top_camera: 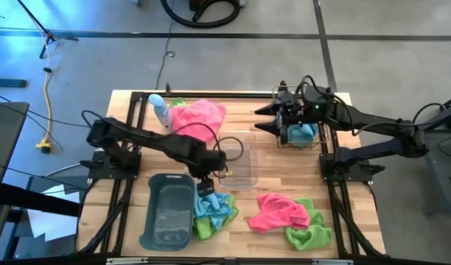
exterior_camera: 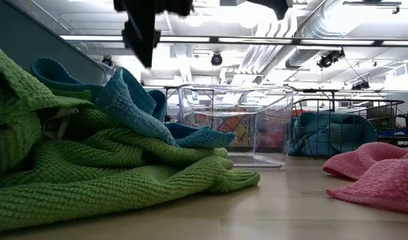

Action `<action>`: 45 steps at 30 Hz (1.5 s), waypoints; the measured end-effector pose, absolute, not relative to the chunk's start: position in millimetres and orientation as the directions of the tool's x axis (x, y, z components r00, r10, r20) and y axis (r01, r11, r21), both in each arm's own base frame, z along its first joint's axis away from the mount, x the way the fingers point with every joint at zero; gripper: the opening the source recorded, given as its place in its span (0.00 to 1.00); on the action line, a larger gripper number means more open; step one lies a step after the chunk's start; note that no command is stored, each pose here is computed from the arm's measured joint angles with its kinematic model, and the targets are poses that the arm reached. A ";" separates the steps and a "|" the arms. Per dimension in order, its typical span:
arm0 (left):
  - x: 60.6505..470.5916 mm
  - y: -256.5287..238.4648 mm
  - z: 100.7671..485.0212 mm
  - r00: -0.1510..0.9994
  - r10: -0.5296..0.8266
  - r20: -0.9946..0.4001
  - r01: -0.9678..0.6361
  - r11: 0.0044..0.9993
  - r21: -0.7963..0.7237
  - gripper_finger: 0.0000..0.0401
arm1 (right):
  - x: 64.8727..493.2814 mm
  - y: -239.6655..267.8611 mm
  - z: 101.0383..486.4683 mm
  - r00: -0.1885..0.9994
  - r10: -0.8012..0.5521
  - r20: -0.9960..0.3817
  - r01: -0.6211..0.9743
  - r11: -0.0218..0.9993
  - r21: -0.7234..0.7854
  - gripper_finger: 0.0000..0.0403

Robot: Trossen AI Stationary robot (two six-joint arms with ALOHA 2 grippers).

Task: Sort microfiber towel by color & place in baskets
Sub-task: Put the blue microfiber cloth into the wire basket

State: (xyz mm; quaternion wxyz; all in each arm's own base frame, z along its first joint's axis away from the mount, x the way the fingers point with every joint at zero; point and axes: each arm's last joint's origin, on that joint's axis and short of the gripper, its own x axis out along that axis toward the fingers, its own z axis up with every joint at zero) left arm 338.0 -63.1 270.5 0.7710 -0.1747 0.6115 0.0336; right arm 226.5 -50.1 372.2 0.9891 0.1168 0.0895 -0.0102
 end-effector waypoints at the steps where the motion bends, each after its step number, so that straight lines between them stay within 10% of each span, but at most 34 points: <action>1: 340.8 -65.3 264.1 0.228 -0.172 -0.958 -0.283 0.930 -0.234 0.63 | 225.7 -49.9 371.6 0.982 0.001 -0.188 0.042 0.974 0.224 0.65; 32: 358.6 -86.0 185.8 -0.052 -0.085 -0.995 -0.292 0.954 -0.066 0.61 | 219.9 -48.6 367.2 0.968 -0.001 -0.252 0.061 0.971 0.232 0.65; 45: 359.7 -82.3 179.3 -0.090 -0.112 -0.990 -0.237 0.968 -0.088 0.18 | 219.8 -49.1 366.9 0.967 -0.015 -0.255 0.075 0.971 0.225 0.65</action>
